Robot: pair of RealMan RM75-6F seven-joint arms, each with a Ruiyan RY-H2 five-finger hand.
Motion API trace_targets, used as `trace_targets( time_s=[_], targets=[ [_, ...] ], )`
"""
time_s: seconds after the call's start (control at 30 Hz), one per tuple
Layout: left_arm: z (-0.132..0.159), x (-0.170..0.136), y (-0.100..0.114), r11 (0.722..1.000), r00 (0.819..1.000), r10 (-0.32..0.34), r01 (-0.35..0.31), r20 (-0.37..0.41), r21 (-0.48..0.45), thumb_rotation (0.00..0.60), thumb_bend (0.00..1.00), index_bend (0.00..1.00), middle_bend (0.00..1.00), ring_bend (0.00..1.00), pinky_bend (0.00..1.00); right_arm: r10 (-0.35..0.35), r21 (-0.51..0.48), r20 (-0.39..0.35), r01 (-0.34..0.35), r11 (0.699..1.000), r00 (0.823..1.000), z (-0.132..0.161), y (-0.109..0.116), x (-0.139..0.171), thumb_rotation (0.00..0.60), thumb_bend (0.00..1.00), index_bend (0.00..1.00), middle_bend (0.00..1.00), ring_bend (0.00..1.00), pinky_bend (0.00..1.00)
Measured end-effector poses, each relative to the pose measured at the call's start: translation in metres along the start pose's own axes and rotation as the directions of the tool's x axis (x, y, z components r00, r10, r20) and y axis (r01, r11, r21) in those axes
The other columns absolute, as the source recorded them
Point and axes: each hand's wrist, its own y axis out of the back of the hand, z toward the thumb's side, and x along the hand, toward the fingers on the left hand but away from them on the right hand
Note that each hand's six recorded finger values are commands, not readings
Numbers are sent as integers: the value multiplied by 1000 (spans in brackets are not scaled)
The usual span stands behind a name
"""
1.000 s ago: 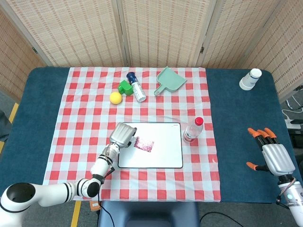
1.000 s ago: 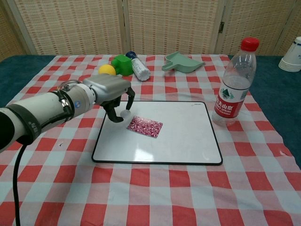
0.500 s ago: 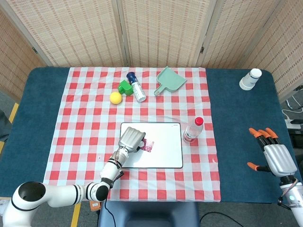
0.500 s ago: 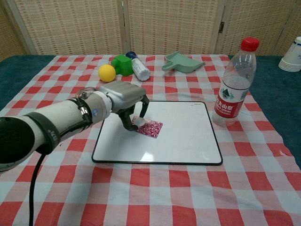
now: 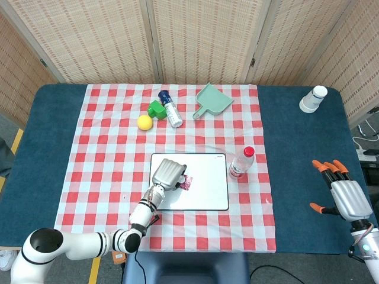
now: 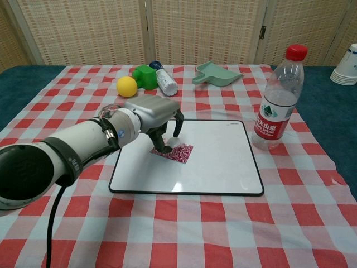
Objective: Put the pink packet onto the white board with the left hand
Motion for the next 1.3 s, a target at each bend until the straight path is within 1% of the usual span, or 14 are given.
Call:
trace_targets(
  time_s=[0.47,0.6,0.83,1.13,1.3],
  targets=[
    [9,4,-2,1000,1000,7,-7,3,-10,600,294,516,1000,1000,1000,-5,-6,3,5,1000,1000,-1,2,1,600,27,34,152,57,63],
    [7,6,-3,1000,1000,8,-8,-4,-7,600,294,516,1000,1000,1000,-8,-8,4,8,1000,1000,-2,3,1,600,27,34,152,57,63],
    [4,7,-6,1000,1000,1,-1,-7,-3,600,279,487,1000,1000,1000,-4,-8,7,4,1000,1000,-3,3,0,600,27,34,153,57,63],
    [-2,6,-4,1000,1000,-2,2,-9,-2,600,253,438,1000,1000,1000,-2,-6,7,2,1000,1000,-2,2,0,600,26,34,152,57,63],
    [-4,5,-2,1000,1000,-2,2,-10,0,600,251,436,1000,1000,1000,-2,-6,5,2,1000,1000,-2,2,0,600,27,34,152,57,63]
  ],
)
